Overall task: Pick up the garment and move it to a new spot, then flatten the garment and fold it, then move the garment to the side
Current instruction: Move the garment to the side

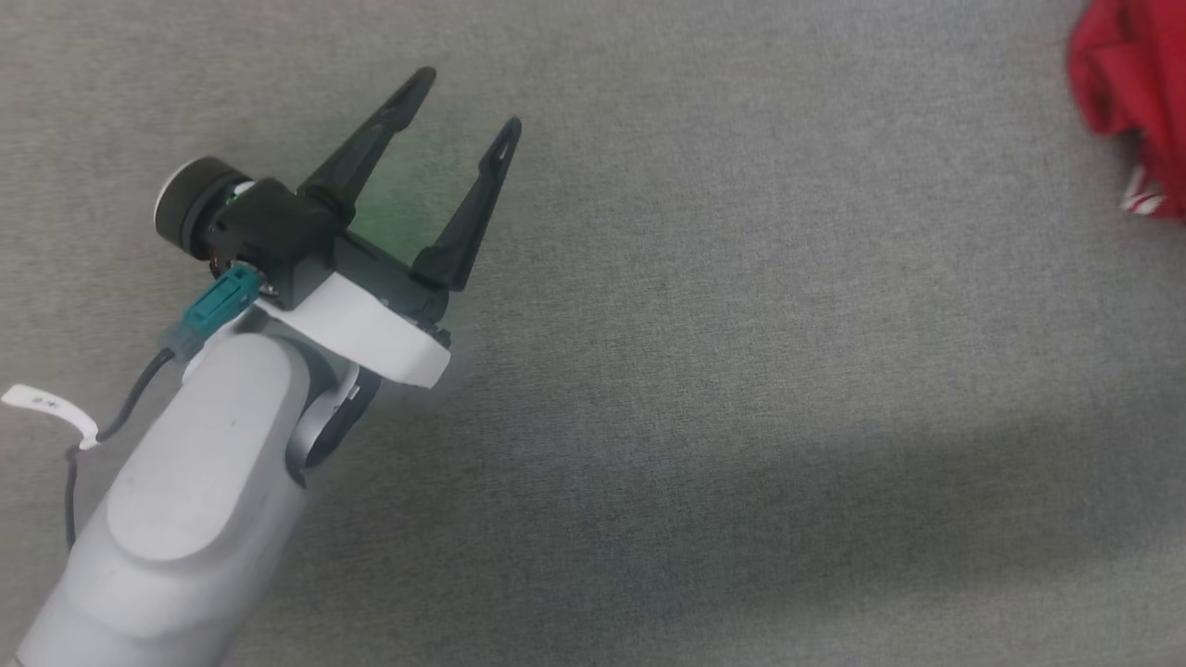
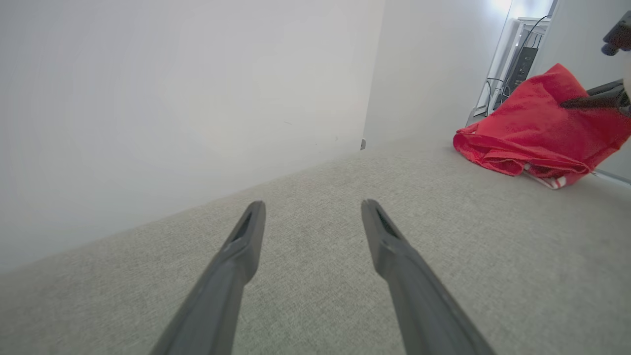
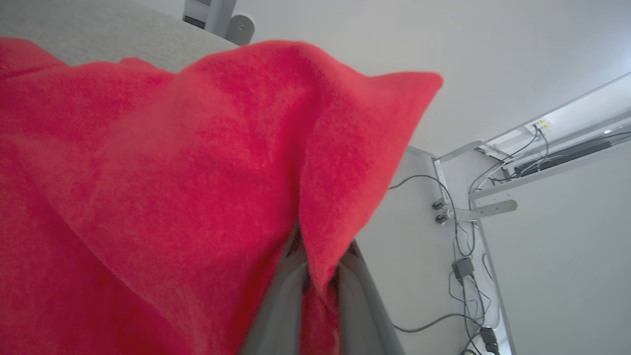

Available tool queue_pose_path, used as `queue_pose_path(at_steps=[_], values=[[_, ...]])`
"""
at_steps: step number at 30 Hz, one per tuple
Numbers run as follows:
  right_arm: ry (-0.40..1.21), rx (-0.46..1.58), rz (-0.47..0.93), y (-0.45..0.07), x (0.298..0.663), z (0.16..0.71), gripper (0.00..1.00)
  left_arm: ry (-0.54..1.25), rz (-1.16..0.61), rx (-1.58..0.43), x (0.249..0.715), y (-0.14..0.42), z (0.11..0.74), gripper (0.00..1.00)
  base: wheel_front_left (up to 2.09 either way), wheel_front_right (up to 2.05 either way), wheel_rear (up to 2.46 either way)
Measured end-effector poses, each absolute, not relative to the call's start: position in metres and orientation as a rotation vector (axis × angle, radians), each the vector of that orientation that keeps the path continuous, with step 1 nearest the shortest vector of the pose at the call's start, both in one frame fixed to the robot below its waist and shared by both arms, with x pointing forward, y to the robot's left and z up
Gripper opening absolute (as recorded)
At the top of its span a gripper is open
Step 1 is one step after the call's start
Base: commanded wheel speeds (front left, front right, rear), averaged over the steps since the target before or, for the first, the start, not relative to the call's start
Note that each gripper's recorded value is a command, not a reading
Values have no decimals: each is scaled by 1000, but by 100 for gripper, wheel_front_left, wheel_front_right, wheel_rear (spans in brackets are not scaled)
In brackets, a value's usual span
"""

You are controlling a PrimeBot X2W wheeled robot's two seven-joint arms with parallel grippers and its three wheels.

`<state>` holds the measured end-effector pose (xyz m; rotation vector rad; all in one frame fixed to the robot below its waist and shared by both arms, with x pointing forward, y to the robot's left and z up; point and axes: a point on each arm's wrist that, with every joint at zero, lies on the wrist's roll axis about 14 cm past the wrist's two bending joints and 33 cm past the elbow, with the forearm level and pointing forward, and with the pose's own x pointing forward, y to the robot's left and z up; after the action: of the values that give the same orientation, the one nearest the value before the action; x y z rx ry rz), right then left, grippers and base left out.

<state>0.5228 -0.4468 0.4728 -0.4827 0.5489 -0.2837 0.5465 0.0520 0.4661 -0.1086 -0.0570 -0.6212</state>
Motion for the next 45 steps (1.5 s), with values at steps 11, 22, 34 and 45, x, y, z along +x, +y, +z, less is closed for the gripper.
queue_pose_path(at_steps=[11, 22, 34, 45], values=[[593, -640, -305, -473, 524, 453, 0, -21, -669, -130, 557, 35, 442, 100, 0, 0, 0], [622, -545, -323, -461, 532, 413, 0, 3, -651, -120, 560, 45, 431, 100, 0, 0, 0], [475, -481, -316, -437, 549, 455, 100, -25, -547, -113, 553, 81, 460, 100, 0, 0, 0], [241, -284, -190, -359, 567, 491, 100, -66, -393, -65, 520, 135, 493, 100, 0, 0, 0]])
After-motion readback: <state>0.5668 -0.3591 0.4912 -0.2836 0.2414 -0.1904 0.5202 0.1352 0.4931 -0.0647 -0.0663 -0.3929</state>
